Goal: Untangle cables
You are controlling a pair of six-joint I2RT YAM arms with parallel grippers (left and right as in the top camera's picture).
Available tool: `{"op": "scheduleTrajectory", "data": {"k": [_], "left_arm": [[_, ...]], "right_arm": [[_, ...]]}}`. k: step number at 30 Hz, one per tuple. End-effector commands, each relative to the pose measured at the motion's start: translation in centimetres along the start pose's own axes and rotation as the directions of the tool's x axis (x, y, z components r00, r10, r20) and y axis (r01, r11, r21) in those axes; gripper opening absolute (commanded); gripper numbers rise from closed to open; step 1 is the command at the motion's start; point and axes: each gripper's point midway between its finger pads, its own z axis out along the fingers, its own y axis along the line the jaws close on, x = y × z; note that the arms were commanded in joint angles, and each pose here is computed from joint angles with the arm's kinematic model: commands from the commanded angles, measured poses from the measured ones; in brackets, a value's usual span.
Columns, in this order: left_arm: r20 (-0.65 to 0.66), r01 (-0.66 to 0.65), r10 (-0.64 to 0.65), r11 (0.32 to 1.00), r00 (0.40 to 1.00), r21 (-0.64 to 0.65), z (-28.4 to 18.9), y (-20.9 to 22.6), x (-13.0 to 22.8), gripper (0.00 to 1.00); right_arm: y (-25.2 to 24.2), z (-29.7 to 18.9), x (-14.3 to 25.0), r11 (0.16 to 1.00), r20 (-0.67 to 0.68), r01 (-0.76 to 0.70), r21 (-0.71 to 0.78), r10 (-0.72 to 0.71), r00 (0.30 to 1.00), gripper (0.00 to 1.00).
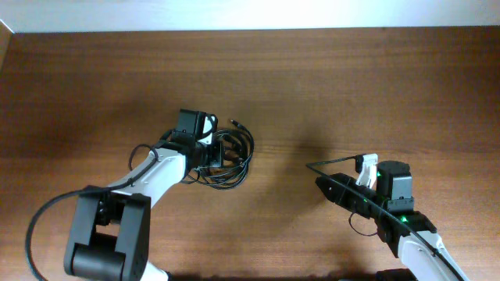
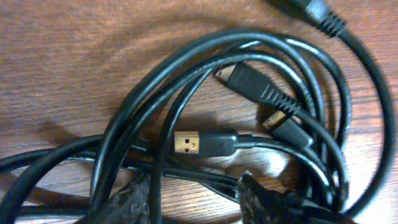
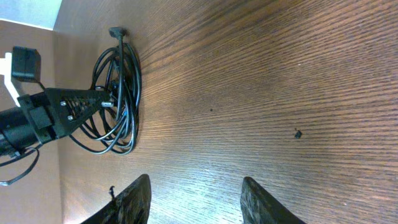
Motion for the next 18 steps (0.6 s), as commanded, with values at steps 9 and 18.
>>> {"op": "scheduleTrajectory", "data": {"k": [9, 18], "left_arm": [[0.141, -0.052, 0.035, 0.992, 0.989, 0.112, -5.9, -3.1, -3.2, 0.0], [0.403, -0.237, 0.071, 0.895, 0.912, 0.378, -17.8, -9.9, -5.1, 0.0]], "right_arm": [[-0.6, 0.0, 0.2, 1.0, -0.004, -0.011, 0.019, 0.011, 1.0, 0.46], [2.2, -0.3, 2.6, 0.983, -0.153, -0.129, -0.128, 0.109, 0.982, 0.46]]}}
